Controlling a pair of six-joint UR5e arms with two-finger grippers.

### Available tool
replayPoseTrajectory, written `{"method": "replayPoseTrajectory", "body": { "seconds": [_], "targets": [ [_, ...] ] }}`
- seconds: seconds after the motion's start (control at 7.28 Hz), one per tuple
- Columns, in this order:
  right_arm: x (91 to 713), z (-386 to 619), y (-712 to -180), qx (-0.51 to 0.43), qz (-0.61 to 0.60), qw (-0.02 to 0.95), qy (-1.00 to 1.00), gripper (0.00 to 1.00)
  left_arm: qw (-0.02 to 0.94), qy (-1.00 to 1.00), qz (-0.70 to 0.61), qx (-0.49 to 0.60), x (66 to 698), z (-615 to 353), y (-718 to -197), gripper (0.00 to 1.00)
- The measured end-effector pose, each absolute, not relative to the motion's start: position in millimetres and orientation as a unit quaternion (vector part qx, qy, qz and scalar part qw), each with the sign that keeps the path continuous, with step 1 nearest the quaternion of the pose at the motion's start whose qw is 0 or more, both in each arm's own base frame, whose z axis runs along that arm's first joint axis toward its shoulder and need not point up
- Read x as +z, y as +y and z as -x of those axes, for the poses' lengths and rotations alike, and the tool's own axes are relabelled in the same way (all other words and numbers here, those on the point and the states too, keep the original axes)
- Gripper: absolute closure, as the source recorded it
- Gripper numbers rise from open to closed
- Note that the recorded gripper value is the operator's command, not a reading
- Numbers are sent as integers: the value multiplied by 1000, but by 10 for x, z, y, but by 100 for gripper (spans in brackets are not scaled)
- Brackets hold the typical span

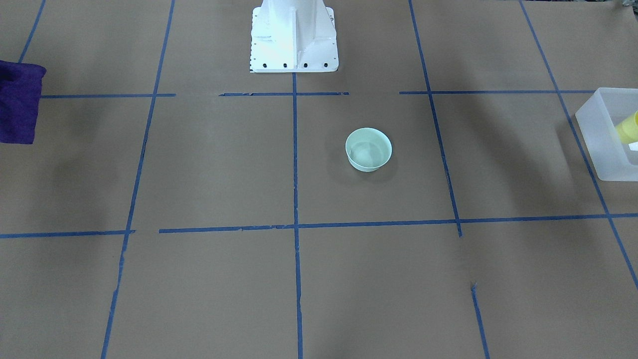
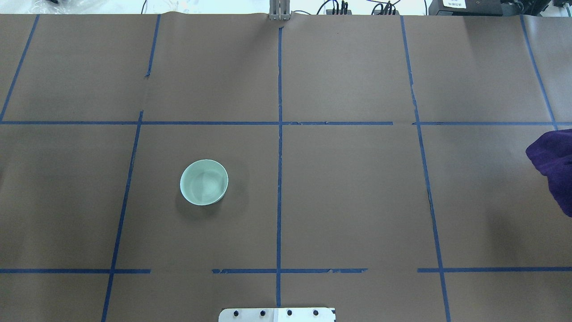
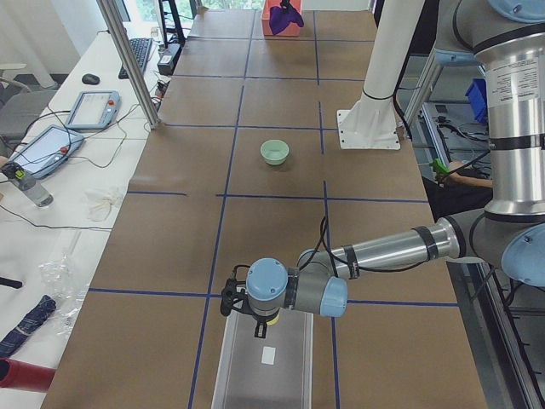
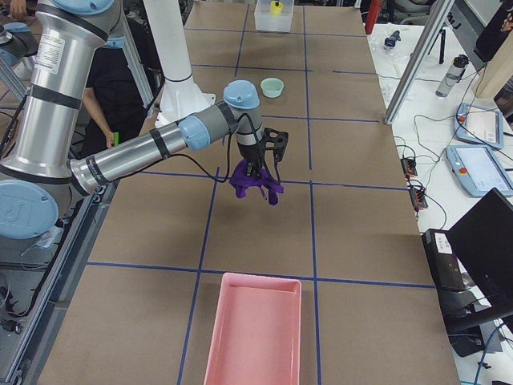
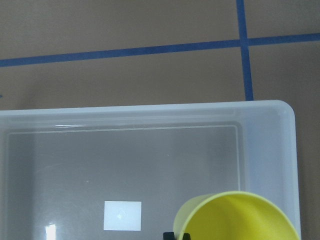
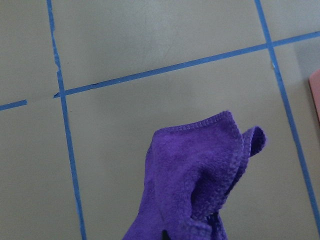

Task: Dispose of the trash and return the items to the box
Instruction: 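Carry the cloth to the pink bin while the left gripper drops the cup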

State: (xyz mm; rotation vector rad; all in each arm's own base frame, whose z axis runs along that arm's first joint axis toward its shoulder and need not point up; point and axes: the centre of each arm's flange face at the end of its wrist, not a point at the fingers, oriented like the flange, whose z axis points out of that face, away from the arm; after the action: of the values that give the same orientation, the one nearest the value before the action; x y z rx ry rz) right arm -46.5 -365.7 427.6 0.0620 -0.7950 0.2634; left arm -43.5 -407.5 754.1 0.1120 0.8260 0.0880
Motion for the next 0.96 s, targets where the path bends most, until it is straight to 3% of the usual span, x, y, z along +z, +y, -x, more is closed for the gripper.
{"method": "replayPoseTrajectory", "body": {
  "seconds": [0.14, 0.27, 0.41, 0.69, 0.96],
  "targets": [
    [4319, 268, -3666, 114, -42, 918, -378, 100, 911, 406, -53, 51, 7621, 361, -4052, 100],
    [4359, 116, -3669, 103, -53, 921, -372, 100, 910, 407, -56, 56, 7700, 295, -4030, 91],
    [4393, 16, -3671, 95, -60, 923, -368, 100, 909, 409, -59, 56, 7745, 222, -4019, 51],
    [4428, -113, -3664, 89, -69, 924, -365, 100, 907, 411, -65, 58, 7750, 131, -4021, 1],
    [4444, -231, -3647, 91, -73, 924, -365, 100, 905, 412, -87, 69, 7702, 118, -4008, 0]
  ]
}}
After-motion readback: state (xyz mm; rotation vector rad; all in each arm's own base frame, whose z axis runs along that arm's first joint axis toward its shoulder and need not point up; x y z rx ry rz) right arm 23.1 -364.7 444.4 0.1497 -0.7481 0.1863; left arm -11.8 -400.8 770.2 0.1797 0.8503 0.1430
